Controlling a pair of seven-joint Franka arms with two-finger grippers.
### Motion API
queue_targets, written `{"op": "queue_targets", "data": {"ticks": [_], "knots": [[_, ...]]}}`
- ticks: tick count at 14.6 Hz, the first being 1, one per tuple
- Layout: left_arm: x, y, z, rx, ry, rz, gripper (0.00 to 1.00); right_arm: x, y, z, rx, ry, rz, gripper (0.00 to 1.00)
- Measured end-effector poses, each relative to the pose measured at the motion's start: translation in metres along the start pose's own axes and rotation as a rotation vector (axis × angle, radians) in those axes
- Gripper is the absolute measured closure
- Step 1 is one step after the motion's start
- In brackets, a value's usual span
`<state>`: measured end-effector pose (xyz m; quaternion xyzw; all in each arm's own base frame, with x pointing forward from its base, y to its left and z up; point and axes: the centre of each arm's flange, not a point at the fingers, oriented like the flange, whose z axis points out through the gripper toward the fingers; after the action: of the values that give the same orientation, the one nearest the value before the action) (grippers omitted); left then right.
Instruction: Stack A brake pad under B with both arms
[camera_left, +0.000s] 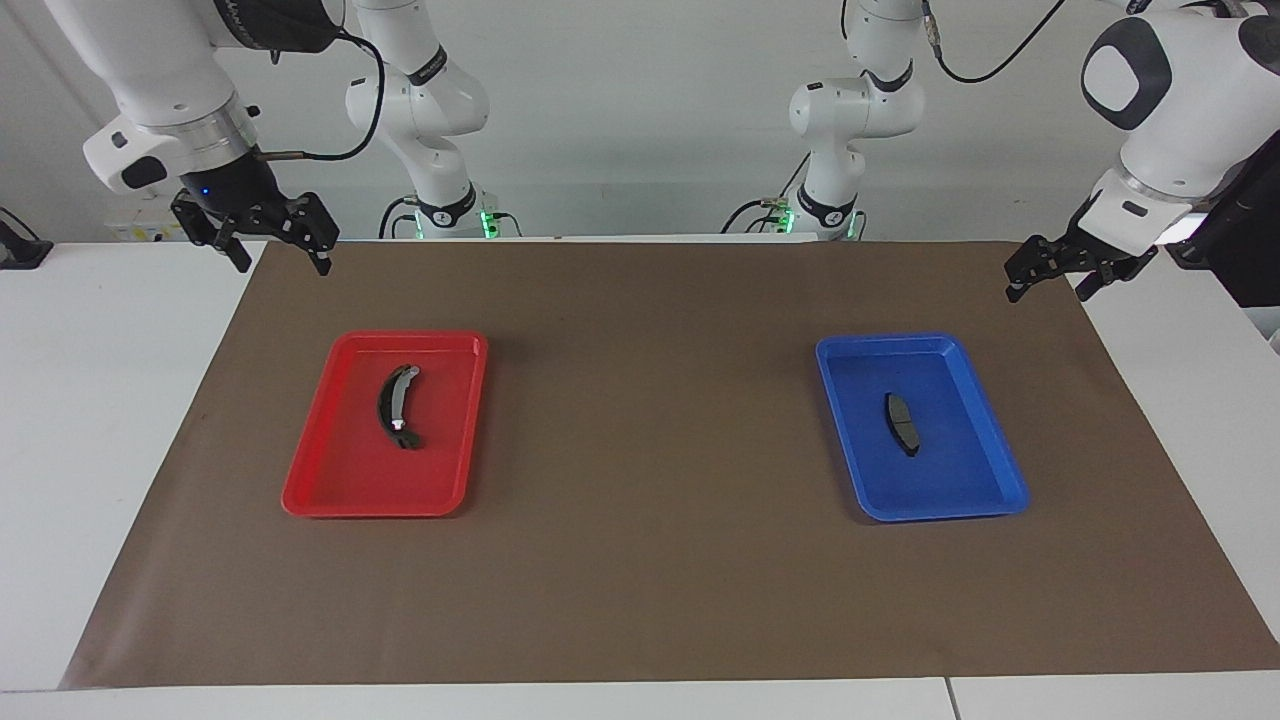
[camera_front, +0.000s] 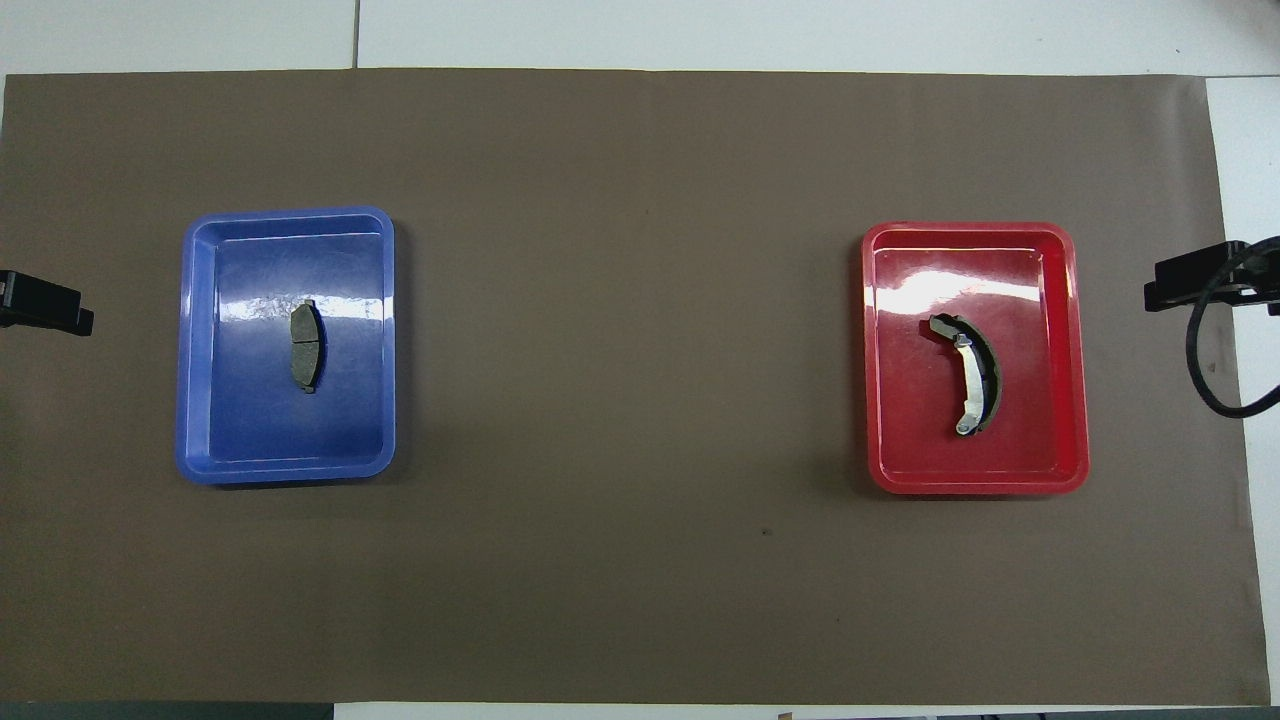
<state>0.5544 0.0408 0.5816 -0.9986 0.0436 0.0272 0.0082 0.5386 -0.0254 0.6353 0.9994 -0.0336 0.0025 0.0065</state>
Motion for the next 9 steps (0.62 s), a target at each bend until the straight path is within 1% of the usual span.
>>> {"op": "queue_targets", "data": {"ticks": [9], "knots": [[0.0000, 0.0000, 0.0000, 0.000, 0.000, 0.000, 0.00, 0.0000, -0.0002, 0.0034, 0.000, -0.007, 0.000, 0.00]]}}
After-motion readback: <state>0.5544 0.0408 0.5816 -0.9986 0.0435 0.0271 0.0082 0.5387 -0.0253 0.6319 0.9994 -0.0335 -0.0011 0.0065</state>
